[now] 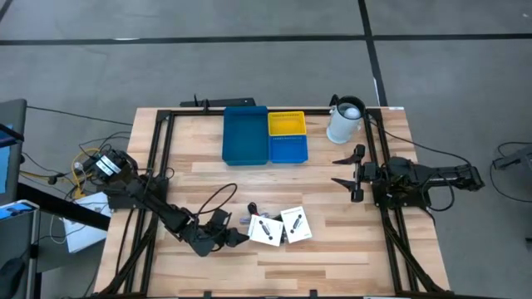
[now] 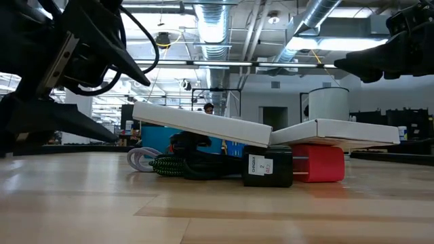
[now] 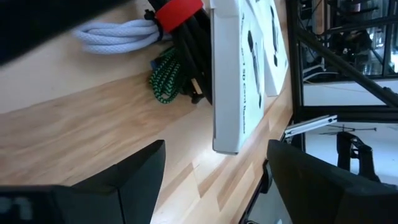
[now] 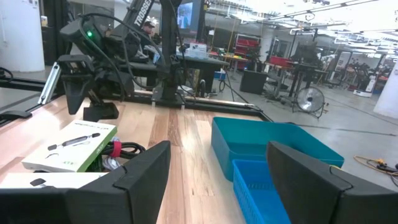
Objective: Pick and place items into bin
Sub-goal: Put the left white card reader box into the blue bin
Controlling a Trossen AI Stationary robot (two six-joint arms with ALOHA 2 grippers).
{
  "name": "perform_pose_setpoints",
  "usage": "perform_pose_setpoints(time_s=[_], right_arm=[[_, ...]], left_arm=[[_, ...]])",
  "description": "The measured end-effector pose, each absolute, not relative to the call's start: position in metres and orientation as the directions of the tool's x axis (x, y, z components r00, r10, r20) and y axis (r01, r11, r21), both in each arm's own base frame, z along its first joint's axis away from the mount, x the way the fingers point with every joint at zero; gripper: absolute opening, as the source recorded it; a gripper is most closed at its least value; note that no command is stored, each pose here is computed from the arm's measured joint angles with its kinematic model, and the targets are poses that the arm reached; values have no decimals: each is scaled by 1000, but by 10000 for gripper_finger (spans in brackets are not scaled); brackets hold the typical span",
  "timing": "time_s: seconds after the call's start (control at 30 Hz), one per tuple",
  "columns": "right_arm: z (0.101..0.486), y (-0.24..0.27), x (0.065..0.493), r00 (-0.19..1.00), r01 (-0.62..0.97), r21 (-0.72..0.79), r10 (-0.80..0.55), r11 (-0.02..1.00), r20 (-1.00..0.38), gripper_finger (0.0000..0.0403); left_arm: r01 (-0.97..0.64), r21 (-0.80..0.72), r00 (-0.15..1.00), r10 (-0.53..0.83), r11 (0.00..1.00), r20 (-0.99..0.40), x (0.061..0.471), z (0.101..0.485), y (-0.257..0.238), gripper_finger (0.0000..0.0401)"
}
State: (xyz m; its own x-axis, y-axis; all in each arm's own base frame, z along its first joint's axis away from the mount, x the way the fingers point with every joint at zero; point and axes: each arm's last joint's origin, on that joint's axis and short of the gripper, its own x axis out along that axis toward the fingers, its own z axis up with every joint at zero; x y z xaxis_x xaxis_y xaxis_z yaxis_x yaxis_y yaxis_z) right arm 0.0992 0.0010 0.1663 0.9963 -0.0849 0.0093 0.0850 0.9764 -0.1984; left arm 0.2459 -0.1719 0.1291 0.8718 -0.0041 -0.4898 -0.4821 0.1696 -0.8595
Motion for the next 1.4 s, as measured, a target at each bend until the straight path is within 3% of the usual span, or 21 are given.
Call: perform_pose_setpoints(time_s=[1.4], right_arm=[[166, 1, 99, 996, 84, -199, -84, 976, 9, 260]], left_arm=[[-484, -854, 871, 17, 188, -490, 255, 135, -170, 271]])
